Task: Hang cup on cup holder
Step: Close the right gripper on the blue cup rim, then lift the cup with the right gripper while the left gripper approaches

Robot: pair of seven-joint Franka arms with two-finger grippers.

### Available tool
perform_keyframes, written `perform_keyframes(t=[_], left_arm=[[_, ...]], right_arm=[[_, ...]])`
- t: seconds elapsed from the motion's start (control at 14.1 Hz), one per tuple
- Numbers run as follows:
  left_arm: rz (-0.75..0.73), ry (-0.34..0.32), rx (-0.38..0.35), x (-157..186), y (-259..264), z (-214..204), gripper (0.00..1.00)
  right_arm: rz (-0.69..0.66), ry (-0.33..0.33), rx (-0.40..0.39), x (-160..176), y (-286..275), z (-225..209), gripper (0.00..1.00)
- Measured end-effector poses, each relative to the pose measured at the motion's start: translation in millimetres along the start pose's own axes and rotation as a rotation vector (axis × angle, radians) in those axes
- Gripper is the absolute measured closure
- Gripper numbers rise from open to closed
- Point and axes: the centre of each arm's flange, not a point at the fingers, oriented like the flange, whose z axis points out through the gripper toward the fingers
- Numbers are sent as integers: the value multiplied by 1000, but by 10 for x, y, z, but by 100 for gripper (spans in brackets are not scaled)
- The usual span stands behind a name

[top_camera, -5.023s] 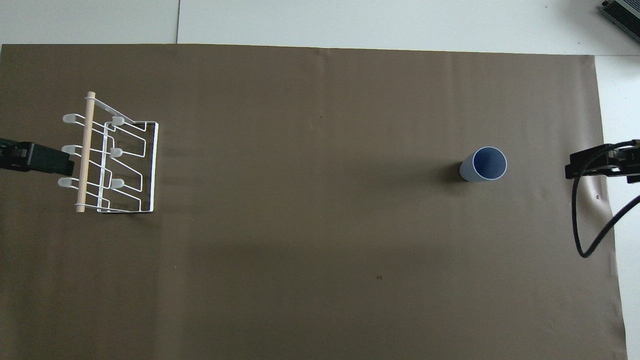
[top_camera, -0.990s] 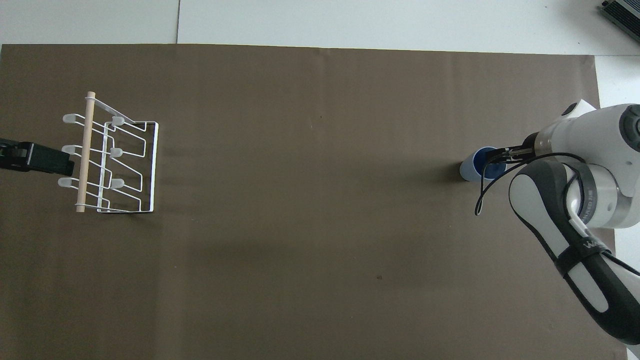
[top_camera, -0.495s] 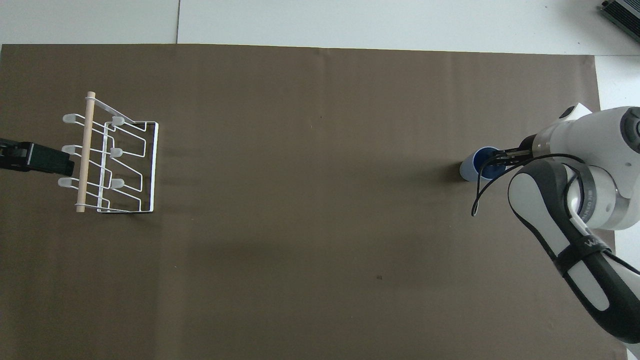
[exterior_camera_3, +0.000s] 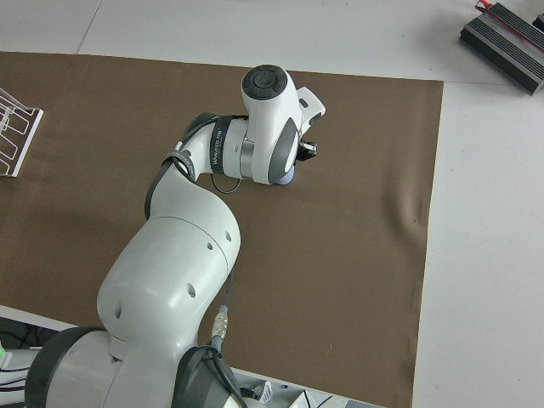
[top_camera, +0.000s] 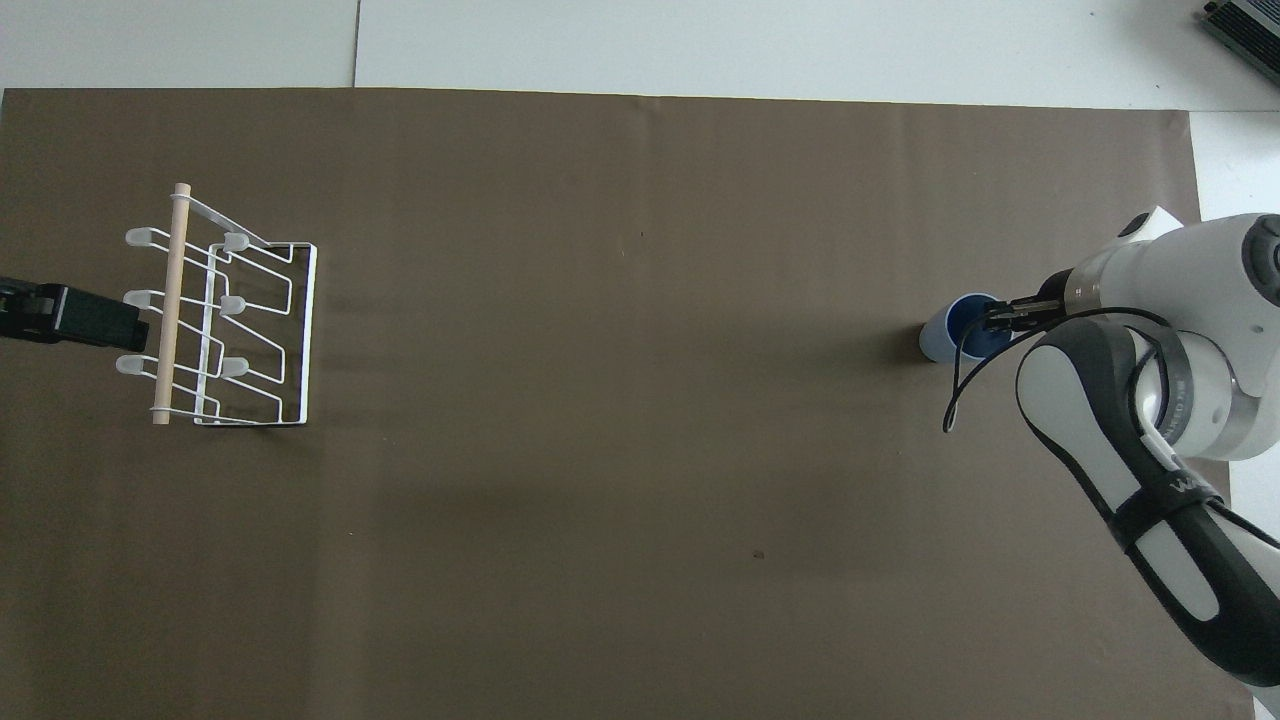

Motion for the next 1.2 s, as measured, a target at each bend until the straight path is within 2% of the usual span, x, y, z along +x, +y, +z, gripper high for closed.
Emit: perform_keyframes(t=[0.35, 0.71, 0.92, 1.2], left_arm=[[0, 0, 0, 0, 0, 0, 0], [0, 0, 0, 0, 0, 0, 0], [0, 0, 0, 0, 0, 0, 0], [0, 0, 0, 0, 1, 0, 0]], right_arm=[[-17, 7, 13, 49, -151, -60, 96], [10, 63, 107, 233, -375, -574, 96], [59, 97, 210, 226, -489, -858, 96], [132, 106, 389, 198, -632, -1179, 96]])
